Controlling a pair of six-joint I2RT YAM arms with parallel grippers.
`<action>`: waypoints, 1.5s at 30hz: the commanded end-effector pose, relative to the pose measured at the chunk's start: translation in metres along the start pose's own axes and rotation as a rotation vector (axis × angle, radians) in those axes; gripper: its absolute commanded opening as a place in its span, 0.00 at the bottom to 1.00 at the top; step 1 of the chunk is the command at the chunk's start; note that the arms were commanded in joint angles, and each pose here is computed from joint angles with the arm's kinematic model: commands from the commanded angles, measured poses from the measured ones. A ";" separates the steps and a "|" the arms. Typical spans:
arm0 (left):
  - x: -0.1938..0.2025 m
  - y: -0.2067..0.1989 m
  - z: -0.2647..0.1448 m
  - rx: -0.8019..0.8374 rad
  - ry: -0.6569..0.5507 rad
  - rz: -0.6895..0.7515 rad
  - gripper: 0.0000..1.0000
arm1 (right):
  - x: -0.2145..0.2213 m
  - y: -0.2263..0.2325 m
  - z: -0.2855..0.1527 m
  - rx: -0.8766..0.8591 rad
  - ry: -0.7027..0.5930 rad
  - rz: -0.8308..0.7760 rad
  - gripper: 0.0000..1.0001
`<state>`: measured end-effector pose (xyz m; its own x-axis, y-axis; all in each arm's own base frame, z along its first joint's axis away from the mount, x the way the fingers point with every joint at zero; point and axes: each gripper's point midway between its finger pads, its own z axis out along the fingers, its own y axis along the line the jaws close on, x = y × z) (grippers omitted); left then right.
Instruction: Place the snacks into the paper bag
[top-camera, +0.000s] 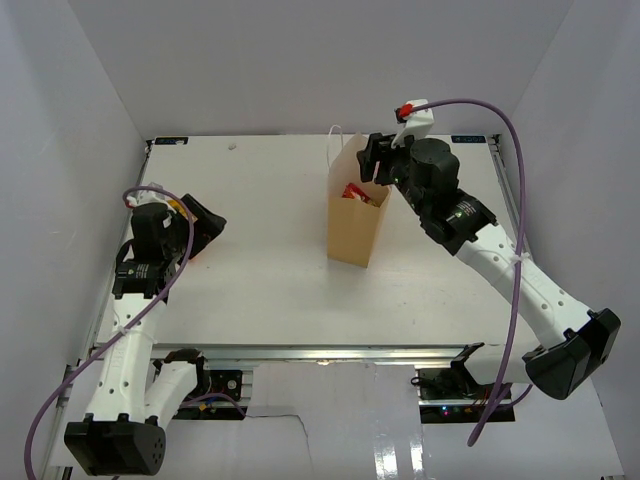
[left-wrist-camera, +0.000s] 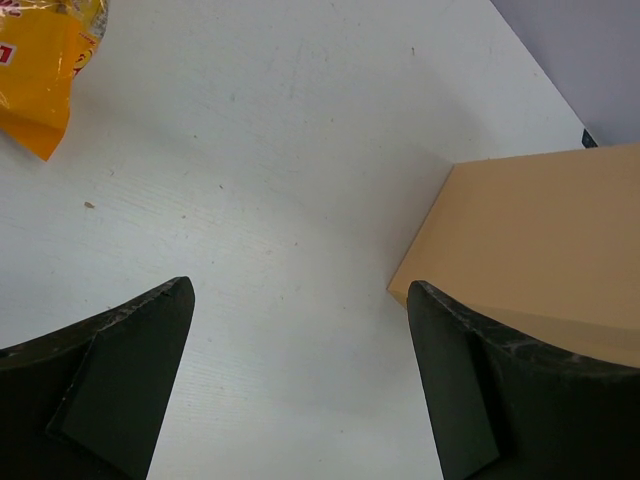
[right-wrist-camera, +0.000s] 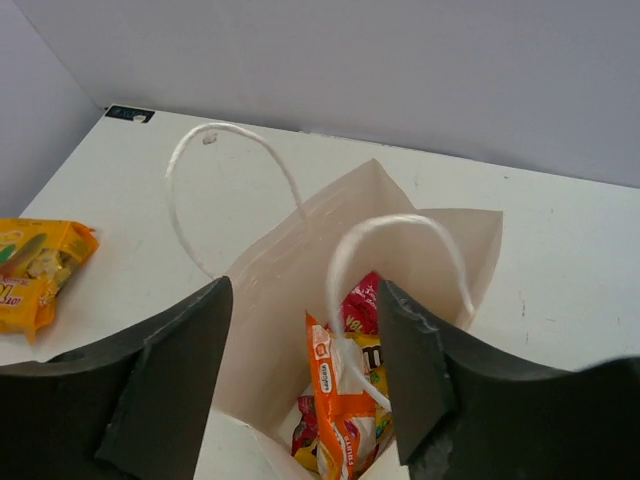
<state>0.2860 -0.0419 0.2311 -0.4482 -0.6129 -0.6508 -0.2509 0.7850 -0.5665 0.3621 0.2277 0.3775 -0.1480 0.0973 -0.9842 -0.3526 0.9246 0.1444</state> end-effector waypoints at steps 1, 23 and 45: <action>0.003 0.018 0.004 -0.095 -0.014 -0.081 0.98 | -0.030 0.016 -0.009 -0.087 -0.098 -0.008 0.67; -0.020 0.182 0.117 -0.517 0.013 -0.625 0.98 | 0.036 0.064 -0.100 -0.785 -0.062 -0.542 0.94; -0.052 0.204 0.164 -0.201 0.010 -0.559 0.03 | 0.034 0.058 -0.112 -0.812 -0.047 -0.530 0.94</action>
<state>0.4008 0.1269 0.0633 -0.1919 -0.9560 -0.2219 -0.6452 0.2932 -0.7055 0.2388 0.2453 0.3493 0.2120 -0.2552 -0.9434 -0.9014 0.3219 -0.2896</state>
